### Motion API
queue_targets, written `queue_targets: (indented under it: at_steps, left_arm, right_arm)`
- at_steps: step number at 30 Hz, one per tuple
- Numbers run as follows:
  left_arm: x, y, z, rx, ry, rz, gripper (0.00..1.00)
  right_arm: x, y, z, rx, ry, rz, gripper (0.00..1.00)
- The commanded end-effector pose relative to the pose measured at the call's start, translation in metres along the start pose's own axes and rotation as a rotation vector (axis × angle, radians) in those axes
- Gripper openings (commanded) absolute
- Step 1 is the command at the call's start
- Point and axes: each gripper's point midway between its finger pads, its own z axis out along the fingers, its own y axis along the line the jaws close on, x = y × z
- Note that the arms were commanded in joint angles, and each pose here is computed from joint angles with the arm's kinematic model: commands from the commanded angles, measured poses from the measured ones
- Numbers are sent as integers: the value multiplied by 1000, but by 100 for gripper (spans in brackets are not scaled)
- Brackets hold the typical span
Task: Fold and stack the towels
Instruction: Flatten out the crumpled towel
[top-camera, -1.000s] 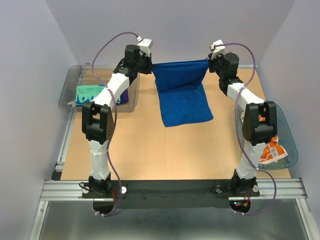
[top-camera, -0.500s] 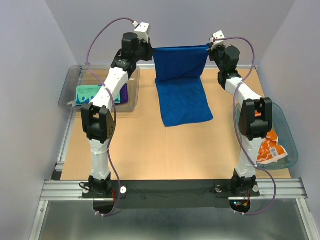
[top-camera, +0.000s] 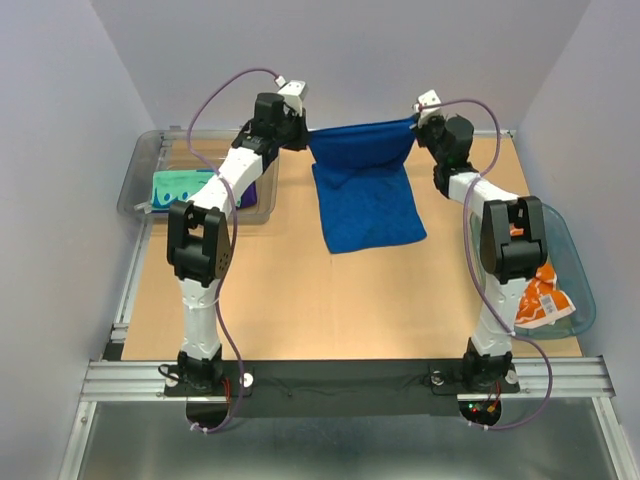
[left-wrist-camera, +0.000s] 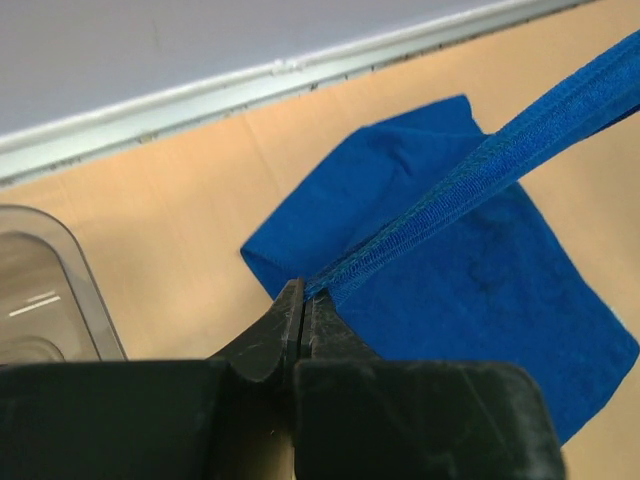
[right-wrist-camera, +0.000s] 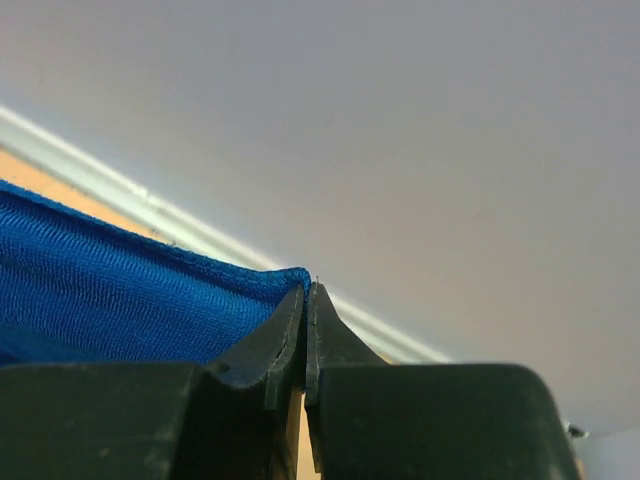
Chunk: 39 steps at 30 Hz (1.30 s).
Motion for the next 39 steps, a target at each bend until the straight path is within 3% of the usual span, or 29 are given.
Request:
queue_targets:
  at_steps: [1, 11, 15, 21, 24, 35, 39]
  left_arm:
    - [-44, -12, -36, 10, -103, 39, 0]
    - [-89, -10, -64, -54, -152, 100, 0]
    - [-74, -27, -69, -23, -149, 138, 0]
    - [14, -49, -44, 0, 10, 80, 0]
    - [46, -57, -35, -11, 59, 41, 0]
    - [163, -80, -23, -13, 322, -104, 0]
    - [203, -81, -35, -23, 411, -151, 0]
  right_arm:
    - [-36, -33, -23, 70, -75, -59, 4]
    - [-37, -41, -47, 112, -44, -69, 1]
    - [-40, -35, -58, 86, -35, -41, 1]
    - [12, 10, -79, -48, 143, 138, 1]
    - [50, 37, -98, -116, 326, 264, 0]
    - [131, 117, -184, -172, 779, 687, 0]
    - [143, 138, -220, -160, 875, 787, 0]
